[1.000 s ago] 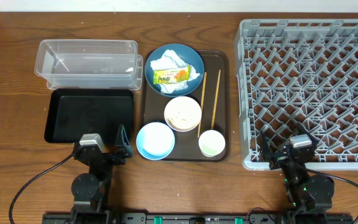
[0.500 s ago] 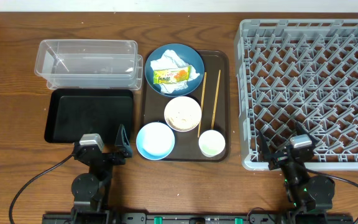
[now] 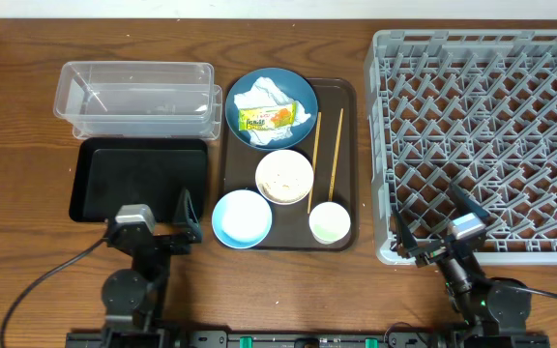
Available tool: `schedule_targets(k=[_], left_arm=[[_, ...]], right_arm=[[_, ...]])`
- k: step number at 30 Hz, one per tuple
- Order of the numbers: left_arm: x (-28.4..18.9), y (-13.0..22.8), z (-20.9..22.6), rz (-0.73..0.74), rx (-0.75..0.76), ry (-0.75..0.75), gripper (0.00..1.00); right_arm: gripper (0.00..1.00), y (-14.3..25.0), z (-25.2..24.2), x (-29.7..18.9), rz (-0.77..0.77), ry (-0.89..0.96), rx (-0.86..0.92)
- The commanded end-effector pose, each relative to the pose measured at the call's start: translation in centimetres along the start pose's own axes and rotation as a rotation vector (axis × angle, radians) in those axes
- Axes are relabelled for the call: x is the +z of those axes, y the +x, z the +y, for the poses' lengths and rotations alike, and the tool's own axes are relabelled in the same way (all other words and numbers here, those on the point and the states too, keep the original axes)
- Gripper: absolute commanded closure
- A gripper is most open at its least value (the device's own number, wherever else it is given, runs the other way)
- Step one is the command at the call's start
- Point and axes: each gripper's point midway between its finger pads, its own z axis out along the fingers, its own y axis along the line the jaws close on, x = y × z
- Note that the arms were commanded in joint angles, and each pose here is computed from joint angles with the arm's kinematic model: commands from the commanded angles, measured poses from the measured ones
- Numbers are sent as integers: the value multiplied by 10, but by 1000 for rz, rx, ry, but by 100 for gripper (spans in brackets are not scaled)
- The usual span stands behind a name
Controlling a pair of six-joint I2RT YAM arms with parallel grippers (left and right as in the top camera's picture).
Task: Sort waste into correct bins and load items into the dishwasher rack
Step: 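Reach the left gripper to the tissue and wrapper on the blue plate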
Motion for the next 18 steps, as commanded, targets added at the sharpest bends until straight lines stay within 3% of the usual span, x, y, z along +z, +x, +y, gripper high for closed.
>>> schedule_targets(k=[1,8,18], left_arm=[[-2,-39,-18,-21,79,61,8],[27,-69,-37,138,104,106,8],[100,-78,-80,496,165,205,8]], right_arm=[[1,-25,3,0,-18,-18,7],[1,-48,-2,13,87,-22,41],[1,-57,-14,42,396,-42,91]])
